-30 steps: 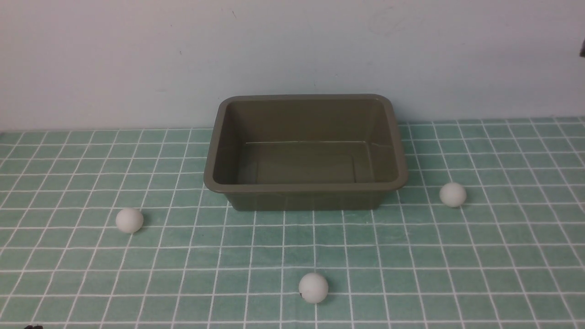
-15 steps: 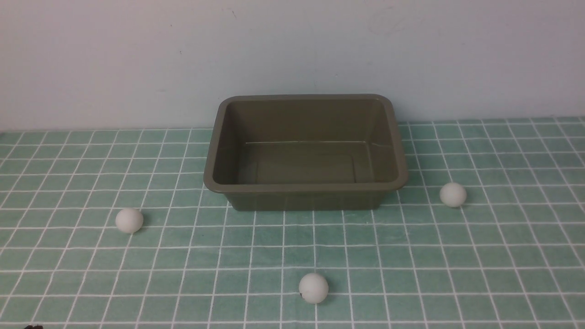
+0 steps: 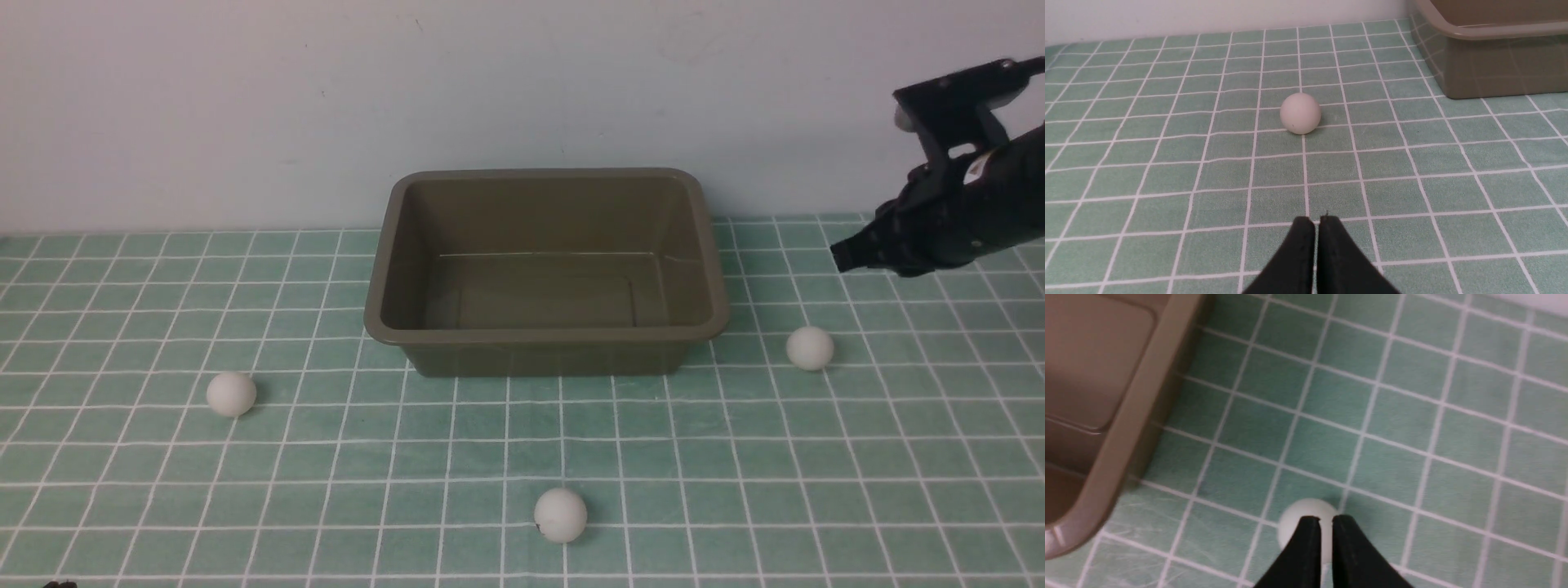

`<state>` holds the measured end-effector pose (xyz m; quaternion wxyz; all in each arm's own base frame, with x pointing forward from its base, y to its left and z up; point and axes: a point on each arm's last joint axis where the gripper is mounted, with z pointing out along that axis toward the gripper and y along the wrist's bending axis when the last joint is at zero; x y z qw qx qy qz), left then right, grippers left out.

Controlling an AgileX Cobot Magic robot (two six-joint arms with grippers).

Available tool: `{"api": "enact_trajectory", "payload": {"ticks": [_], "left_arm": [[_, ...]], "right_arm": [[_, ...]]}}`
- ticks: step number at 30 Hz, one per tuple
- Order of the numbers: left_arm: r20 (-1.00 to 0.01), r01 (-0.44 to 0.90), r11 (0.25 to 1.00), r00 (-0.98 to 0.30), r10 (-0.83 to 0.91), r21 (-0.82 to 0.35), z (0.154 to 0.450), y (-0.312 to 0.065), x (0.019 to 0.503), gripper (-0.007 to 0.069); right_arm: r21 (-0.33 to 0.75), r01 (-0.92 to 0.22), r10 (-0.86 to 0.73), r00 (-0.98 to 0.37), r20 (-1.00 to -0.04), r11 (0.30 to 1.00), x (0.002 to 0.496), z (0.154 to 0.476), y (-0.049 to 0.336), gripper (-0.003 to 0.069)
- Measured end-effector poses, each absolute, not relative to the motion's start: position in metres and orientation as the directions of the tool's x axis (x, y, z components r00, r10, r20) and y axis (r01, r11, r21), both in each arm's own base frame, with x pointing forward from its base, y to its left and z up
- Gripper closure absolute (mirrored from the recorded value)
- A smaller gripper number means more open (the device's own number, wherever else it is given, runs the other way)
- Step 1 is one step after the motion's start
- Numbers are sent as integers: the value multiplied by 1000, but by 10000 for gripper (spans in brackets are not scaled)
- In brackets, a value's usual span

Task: Put the table tennis balls in the box on the green coffee tablecloth.
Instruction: 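Reach for and grasp a ping pong ball on the table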

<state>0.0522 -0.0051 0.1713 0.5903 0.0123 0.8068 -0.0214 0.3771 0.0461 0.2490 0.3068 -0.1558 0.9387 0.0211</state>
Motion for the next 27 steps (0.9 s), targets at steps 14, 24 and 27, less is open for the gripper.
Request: {"api": "enact_trajectory", "payload": {"ticks": [14,24,27], "left_arm": [[-953,45,999,-303,-5,-20,171,-5,52,629],[-953,45,999,-303,-5,-20,171,-5,52,629],[-953,45,999,-303,-5,-20,171,-5,52,629]], "right_arm": [[45,-311,-259,-857,-445,949,393,188,53,148],[38,-295,-246,-857,-453,955,409,183,54,113],[43,-289,-240,-862,-446,956,415,177,54,113]]}}
